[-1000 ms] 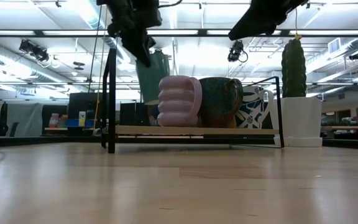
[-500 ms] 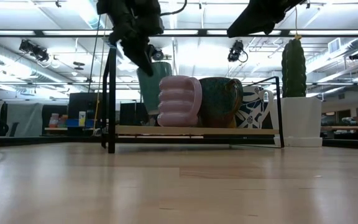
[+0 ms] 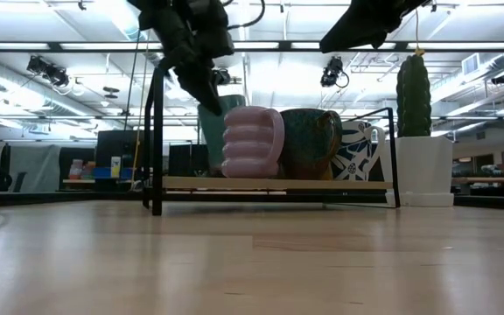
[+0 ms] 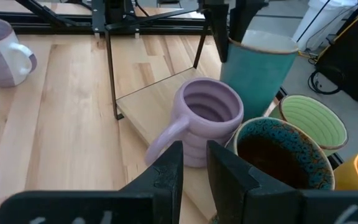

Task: Place coffee mugs
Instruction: Put the light blue mug on the shelf, then put the purple mug on the shelf

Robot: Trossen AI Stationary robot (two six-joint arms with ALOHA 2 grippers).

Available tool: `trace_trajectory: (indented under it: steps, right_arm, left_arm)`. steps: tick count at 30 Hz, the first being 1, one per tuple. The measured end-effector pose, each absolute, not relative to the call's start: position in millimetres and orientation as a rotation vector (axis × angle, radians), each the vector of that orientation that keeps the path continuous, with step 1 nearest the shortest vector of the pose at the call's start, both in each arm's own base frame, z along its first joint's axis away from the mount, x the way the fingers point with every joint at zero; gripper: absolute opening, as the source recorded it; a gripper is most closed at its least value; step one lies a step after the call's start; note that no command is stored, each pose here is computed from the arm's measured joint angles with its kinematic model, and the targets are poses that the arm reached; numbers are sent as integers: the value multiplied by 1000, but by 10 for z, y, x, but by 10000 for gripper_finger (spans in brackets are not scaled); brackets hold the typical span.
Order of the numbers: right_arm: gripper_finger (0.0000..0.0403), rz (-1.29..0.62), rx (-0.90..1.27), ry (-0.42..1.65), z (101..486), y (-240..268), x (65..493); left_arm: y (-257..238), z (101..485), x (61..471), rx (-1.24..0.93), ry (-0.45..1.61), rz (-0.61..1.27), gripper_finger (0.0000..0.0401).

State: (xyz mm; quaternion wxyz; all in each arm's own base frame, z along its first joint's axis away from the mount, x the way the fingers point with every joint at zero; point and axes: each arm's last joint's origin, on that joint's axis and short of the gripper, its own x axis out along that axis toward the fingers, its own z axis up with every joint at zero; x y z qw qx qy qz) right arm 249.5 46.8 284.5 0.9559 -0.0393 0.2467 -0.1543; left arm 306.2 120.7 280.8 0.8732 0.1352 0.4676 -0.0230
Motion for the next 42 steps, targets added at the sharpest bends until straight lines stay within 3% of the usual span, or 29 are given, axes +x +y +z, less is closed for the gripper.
trace_trajectory:
  steps: [9, 24, 35, 42]
  right_arm:
    - [77, -287, -70, 498, 2848, 477, 2501]
    - [77, -285, -69, 493, 2853, 478, 2503]
    - [77, -286, -69, 493, 2852, 478, 2503]
    - [77, -286, -69, 493, 2852, 477, 2503]
  left_arm:
    - [1238, 2574, 3195, 276, 1037, -78, 44]
    - [1222, 2579, 3242, 300, 1006, -75, 49]
    - [1149, 2653, 3273, 346, 1010, -28, 128]
    - [1092, 2997, 3266, 391, 1058, 18, 150]
